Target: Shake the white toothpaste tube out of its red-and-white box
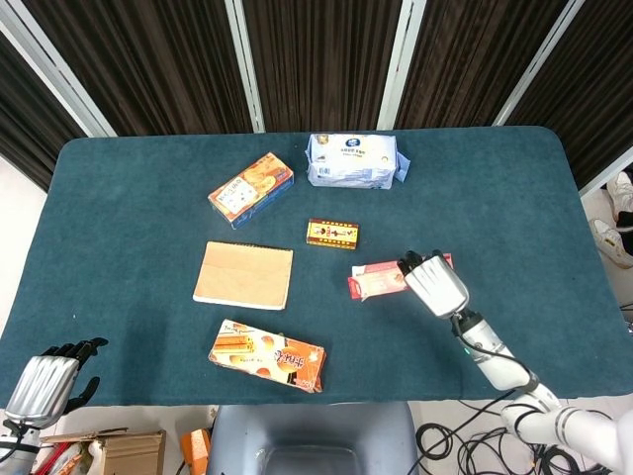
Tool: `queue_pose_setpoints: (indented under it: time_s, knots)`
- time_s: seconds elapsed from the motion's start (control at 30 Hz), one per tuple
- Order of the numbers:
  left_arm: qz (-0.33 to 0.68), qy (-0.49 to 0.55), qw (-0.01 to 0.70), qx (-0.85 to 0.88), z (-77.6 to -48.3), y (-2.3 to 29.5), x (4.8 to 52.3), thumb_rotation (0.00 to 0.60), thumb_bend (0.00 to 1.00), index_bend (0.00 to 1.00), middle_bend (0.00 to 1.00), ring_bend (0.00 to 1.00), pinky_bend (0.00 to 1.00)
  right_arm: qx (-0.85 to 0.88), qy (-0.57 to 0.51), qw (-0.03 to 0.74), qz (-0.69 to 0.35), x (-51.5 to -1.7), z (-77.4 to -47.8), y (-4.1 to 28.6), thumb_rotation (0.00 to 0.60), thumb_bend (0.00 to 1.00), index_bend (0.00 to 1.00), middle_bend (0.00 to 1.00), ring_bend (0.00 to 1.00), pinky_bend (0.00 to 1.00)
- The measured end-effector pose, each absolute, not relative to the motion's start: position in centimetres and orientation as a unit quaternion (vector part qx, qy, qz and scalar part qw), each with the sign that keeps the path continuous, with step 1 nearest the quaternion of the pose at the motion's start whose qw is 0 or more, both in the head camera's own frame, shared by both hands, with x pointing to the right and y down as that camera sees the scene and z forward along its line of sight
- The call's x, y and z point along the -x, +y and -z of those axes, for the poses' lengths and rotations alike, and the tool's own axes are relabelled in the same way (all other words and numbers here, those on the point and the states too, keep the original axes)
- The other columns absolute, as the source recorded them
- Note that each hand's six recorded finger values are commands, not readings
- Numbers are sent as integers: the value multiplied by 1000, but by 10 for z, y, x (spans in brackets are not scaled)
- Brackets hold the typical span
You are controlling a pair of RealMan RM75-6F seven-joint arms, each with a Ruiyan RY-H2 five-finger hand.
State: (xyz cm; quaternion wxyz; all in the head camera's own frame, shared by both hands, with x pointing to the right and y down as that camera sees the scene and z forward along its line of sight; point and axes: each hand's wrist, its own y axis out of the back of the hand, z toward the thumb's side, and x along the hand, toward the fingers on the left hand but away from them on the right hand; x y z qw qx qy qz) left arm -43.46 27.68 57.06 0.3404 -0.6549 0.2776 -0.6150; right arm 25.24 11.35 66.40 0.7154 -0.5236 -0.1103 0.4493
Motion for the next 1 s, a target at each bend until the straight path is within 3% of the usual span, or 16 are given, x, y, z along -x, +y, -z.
queue_pose_setpoints:
  time_s: [0.43,1.0]
  knots:
    - [616,278,340,654,-570,277,435,600,359,308,409,412,487,469,-13,803,-367,-248,-659,113,600,664,771,559,860,852]
    - [617,281,338,653,-569,277,437,600,359,308,409,412,487,489,-50,775,-397,-261,-630,104,600,664,705,559,855,845]
